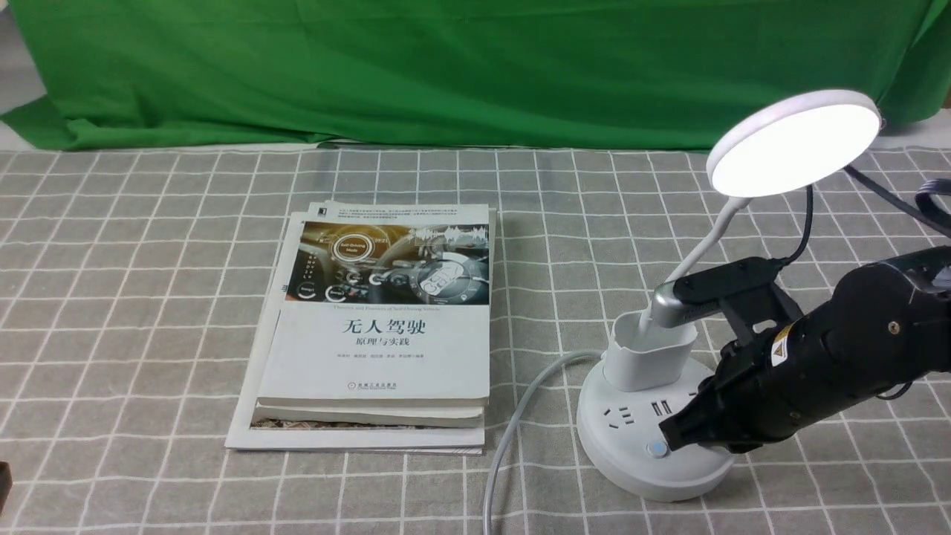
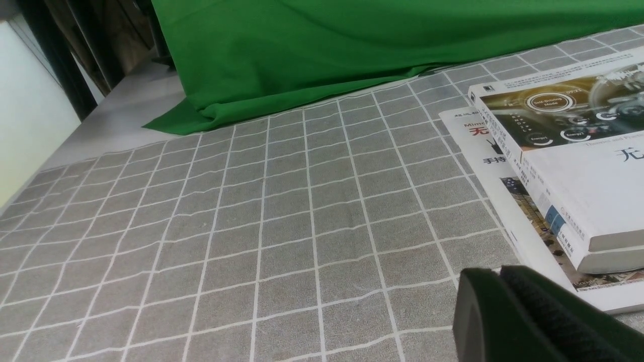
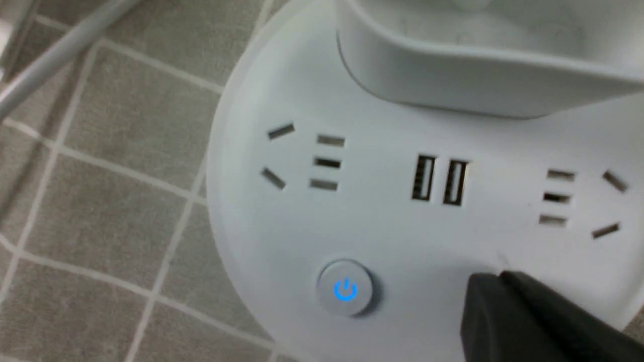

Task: Turn off the desk lamp on the grey coffee tablecloth by hand.
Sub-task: 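Press the power button on the lamp base to turn the lamp off with the right gripper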

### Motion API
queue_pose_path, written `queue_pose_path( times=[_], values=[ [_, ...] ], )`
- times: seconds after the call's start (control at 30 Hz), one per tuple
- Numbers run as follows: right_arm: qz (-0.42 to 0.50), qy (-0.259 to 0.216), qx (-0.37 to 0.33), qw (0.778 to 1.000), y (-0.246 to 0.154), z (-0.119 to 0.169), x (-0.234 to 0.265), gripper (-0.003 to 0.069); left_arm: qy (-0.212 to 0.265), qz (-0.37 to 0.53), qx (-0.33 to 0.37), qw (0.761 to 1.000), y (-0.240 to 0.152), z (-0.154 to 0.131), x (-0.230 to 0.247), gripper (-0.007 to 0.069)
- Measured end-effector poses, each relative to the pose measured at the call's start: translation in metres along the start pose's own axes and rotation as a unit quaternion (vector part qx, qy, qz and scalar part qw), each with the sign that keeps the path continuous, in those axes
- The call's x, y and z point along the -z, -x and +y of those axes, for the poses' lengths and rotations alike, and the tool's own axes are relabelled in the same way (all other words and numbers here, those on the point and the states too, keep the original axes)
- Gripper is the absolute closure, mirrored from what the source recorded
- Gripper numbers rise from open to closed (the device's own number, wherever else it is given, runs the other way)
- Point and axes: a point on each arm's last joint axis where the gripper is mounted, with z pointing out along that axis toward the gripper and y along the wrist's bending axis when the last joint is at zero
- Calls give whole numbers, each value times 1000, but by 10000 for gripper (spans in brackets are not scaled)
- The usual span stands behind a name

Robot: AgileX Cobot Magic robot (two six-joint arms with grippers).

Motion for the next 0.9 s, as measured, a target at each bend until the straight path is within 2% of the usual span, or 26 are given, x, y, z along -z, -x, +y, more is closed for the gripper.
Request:
queue_pose_path(
  times=[0.3,0.67,0.9],
  values=[
    [-1,0,0,1000,0,0,2,624,0,0,0,1000,0,0,0,606],
    [-62,1,2,998,3,2,43,624,0,0,0,1000,0,0,0,606],
    [-65,-2,0,998,-4,1,25,622,0,0,0,1000,0,0,0,606]
  ],
)
